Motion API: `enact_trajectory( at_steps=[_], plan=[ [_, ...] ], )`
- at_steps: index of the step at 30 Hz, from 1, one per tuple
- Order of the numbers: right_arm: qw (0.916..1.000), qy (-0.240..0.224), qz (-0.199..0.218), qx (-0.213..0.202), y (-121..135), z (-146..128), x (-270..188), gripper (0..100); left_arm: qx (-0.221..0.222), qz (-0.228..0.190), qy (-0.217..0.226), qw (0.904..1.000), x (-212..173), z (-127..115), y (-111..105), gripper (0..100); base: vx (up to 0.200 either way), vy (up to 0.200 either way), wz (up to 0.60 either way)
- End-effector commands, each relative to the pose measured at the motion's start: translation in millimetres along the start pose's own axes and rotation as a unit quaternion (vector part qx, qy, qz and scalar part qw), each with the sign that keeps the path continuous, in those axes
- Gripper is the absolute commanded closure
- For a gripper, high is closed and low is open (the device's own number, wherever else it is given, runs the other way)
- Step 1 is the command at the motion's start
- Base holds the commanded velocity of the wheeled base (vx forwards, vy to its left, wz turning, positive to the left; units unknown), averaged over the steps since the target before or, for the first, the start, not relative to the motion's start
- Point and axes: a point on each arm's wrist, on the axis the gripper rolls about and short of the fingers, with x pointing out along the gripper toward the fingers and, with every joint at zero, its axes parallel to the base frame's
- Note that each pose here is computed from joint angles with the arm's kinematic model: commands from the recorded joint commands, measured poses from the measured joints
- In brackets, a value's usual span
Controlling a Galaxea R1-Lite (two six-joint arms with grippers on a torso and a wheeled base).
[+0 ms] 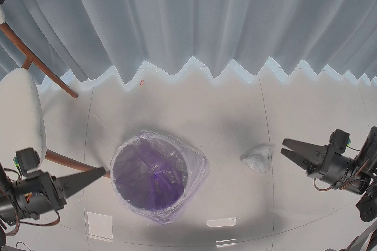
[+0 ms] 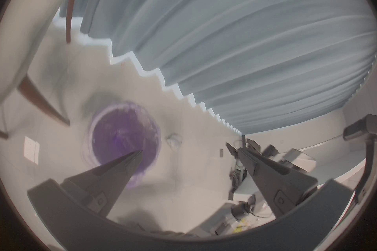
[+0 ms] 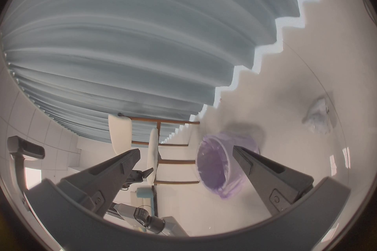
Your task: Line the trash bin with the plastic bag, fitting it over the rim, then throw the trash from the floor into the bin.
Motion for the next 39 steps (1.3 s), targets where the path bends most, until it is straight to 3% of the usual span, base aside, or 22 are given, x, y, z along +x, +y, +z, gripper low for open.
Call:
enact_trajectory(
  at_steps=[1,9,12,17,23,28,30,34,39],
  plan=[
    [0.9950,0.068,-0.050,0.053,-32,-24,18,0,-0.045,0.006,0.024,0.9987,-24,-29,19,0,-0.200,-0.200,0.00],
    [0.9865,0.119,-0.075,0.083,-48,-47,29,0,-0.074,0.031,0.046,0.9957,-23,-37,32,0,-0.200,-0.200,0.00],
    [0.9821,0.144,-0.086,0.085,-55,-65,36,0,-0.105,0.050,0.057,0.9916,-21,-41,39,0,-0.133,-0.133,0.00],
    [0.9767,0.137,-0.162,0.032,-69,-91,54,0,-0.130,0.076,0.057,0.9870,-17,-39,46,0,0.000,0.000,0.00],
    [0.9827,0.142,-0.118,0.015,-57,-92,67,0,-0.167,0.091,0.080,0.9784,-12,-43,53,0,0.000,0.000,0.00],
    [0.9832,0.166,-0.074,0.014,-56,-100,90,0,-0.175,0.076,0.104,0.9760,-12,-48,55,0,0.000,0.000,0.00],
    [0.9823,0.172,-0.073,0.015,-59,-103,94,0,-0.176,0.077,0.105,0.9758,-11,-47,56,0,0.000,0.000,0.00],
    [0.9744,0.196,-0.110,0.012,-98,-129,119,0,-0.187,0.089,0.124,0.9703,-3,-47,61,0,0.000,0.000,0.00],
    [0.9789,0.157,-0.130,-0.007,-109,-133,139,0,-0.197,0.099,0.139,0.9655,5,-48,68,0,-0.200,0.040,0.00]
  ],
)
